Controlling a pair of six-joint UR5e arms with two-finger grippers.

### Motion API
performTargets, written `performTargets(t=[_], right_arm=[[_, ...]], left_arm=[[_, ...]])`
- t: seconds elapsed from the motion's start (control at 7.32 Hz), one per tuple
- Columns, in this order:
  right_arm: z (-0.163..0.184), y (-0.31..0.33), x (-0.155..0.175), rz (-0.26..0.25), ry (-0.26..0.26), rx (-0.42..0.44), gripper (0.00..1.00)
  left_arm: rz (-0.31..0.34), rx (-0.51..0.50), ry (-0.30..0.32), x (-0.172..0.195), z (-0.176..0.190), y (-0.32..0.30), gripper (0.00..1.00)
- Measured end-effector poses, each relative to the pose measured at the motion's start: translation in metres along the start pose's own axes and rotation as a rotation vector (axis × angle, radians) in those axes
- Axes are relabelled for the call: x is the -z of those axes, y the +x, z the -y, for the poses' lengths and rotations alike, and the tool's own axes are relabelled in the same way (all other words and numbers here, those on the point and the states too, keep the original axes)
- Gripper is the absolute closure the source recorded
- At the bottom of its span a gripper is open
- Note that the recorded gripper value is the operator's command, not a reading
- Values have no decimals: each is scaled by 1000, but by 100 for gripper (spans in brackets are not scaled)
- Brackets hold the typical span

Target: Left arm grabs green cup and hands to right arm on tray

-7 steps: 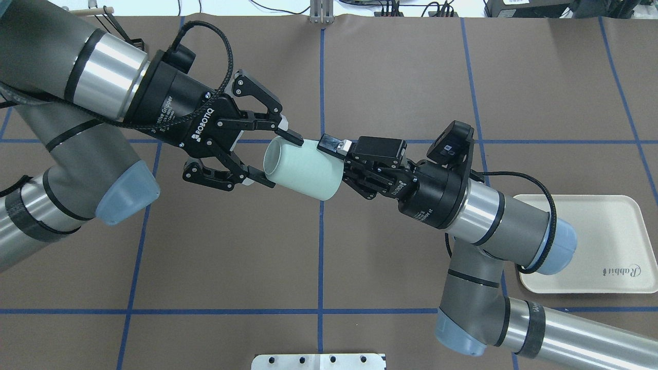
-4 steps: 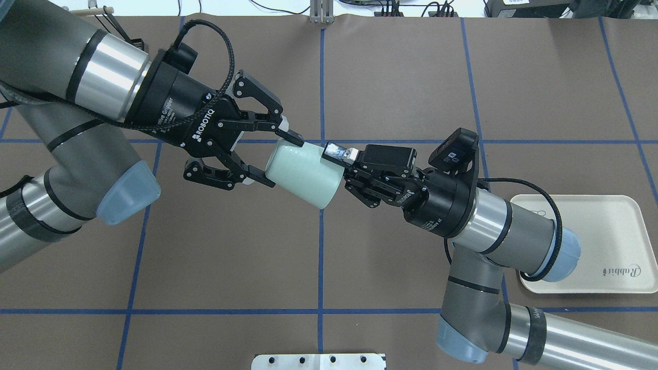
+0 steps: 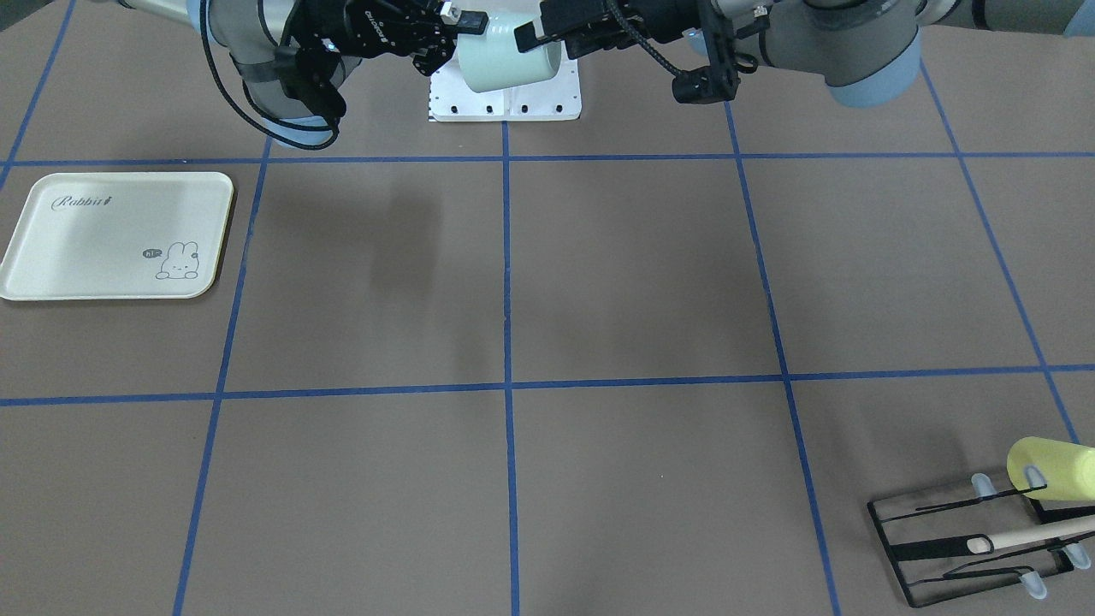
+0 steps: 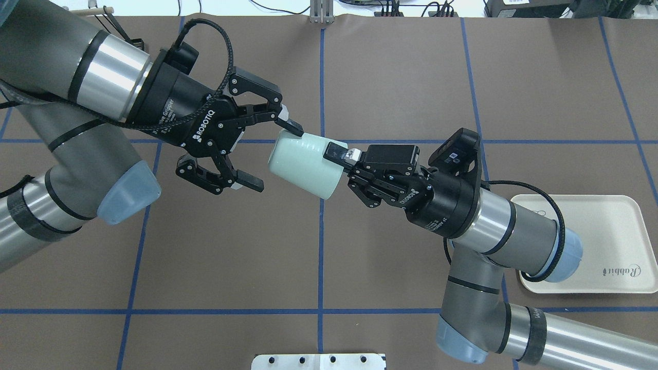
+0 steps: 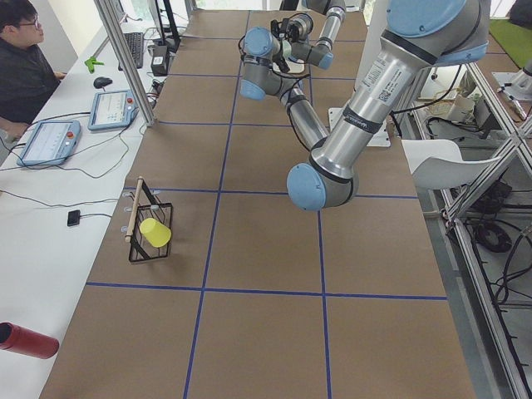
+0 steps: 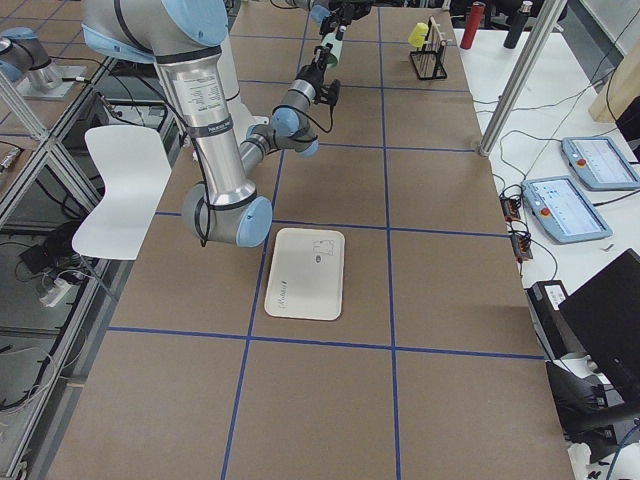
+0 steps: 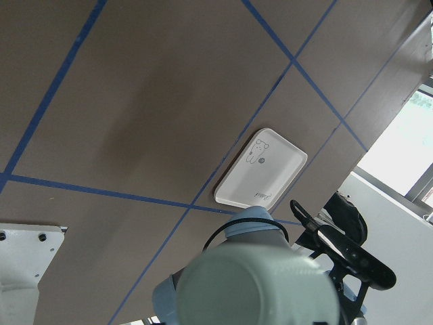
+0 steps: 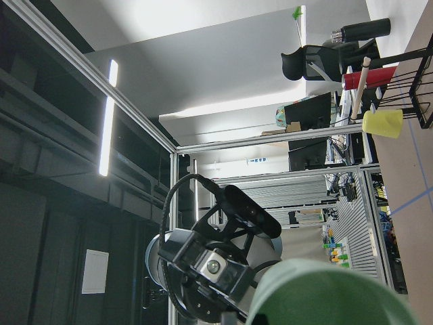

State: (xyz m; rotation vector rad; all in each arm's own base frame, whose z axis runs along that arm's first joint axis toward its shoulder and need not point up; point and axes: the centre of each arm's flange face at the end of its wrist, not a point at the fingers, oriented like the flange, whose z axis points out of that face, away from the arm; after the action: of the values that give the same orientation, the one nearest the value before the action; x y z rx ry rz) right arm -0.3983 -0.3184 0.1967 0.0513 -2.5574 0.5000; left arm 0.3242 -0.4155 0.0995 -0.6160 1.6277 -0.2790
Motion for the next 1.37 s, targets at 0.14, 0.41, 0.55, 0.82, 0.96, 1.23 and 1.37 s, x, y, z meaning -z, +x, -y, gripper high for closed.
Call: performTargets(t=[0.14,0.41,0.55,0.82,0.96,1.23,1.37], right_arm=[[1,0,1,-2,1,-5,100],[5,4,9,-21,9,-6,100],[11,8,17,-44,18,4,100],[40,13,32,-164,48,65,100],[64,10,33,-280,53,110,100],[128,-17,36,-554,50,186,100],[158,-36,43,-673,46,224,100]], left_arm=[[-1,-2,-1,0,0,1,0],[-5,-8,2,2,0,2,0],[-8,-10,5,4,0,3,0],[-18,-34,16,8,0,5,0],[-25,-99,29,12,3,6,0],[-28,-251,104,39,25,0,0],[-27,-293,157,64,41,-7,0]])
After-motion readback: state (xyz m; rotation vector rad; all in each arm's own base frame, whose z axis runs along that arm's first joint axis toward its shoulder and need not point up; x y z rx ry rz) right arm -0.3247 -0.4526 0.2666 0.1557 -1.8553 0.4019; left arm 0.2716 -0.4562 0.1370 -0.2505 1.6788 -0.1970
